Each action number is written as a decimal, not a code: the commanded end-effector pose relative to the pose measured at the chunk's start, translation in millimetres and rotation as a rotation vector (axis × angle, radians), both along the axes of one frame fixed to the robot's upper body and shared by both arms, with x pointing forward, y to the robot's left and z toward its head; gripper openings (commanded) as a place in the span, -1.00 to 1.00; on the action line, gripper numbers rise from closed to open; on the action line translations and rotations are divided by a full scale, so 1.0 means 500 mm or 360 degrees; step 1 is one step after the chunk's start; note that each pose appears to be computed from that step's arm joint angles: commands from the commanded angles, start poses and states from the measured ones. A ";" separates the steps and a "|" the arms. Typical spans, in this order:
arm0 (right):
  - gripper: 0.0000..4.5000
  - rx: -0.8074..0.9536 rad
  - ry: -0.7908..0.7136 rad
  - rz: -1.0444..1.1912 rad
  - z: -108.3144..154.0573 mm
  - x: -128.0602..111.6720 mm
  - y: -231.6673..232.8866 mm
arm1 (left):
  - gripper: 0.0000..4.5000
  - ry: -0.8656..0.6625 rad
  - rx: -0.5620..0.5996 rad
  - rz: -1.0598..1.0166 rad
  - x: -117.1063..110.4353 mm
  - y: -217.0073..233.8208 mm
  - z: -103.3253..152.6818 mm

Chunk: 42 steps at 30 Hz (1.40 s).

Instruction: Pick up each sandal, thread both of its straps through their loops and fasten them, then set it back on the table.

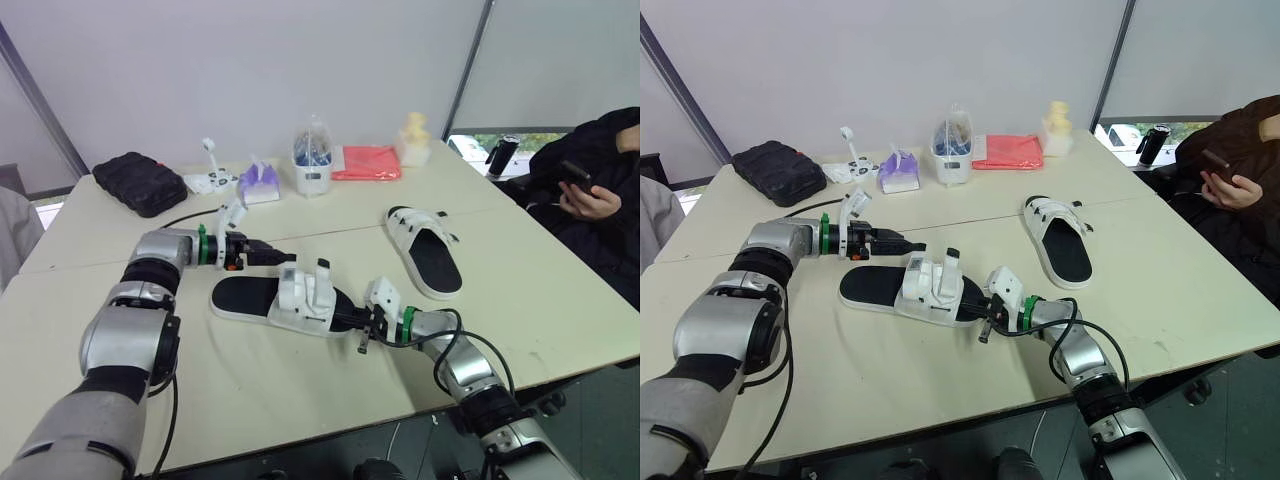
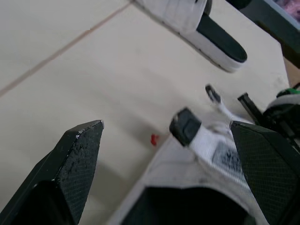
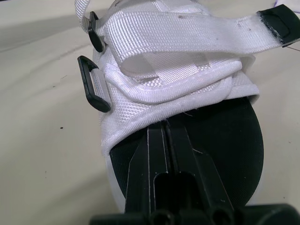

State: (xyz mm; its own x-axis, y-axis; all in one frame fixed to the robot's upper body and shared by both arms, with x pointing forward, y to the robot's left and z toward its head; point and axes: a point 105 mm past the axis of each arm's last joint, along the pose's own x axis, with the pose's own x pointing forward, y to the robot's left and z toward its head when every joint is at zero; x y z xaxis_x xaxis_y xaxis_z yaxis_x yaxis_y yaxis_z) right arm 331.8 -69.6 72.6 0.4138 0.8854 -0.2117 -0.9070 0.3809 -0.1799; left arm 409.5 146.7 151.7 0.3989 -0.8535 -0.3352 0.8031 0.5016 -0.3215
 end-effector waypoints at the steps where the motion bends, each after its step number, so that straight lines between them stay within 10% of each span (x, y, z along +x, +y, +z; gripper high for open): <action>1: -1.00 -0.0086 0.0106 0.0022 -0.042 -0.013 0.005 | 0.99 -0.0010 -0.0008 -0.0021 0.000 -0.009 0.002; 5: -1.00 -0.0089 0.0104 0.0017 -0.040 -0.013 0.002 | 0.63 -0.0002 -0.0095 -0.0031 0.003 -0.034 0.008; 12: -1.00 -0.0089 0.0108 0.0009 -0.042 -0.015 0.000 | -0.98 -0.0049 -0.0236 -0.0032 0.010 -0.057 0.041; 25: -1.00 -0.0083 0.0114 0.0014 -0.045 -0.015 0.006 | -0.99 -0.0122 -0.0537 -0.0049 0.013 -0.067 0.128; 38: -1.00 -0.0085 0.0114 -0.0002 -0.046 -0.020 0.002 | -0.99 -0.0153 0.0224 0.0099 0.032 -0.065 -0.054; 42: -1.00 -0.0082 0.0114 -0.0009 -0.046 -0.019 0.002 | -0.35 -0.0191 0.0245 0.0103 0.037 -0.066 -0.046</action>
State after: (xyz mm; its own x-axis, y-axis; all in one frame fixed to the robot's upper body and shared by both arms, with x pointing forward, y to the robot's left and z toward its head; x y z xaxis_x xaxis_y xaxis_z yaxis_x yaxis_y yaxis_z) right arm 330.6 -69.4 72.6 0.4258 0.8797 -0.2118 -0.9012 0.3915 -0.1860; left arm 424.0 115.0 117.7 0.4854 -0.7705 -0.4132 0.7821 0.5939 -0.1888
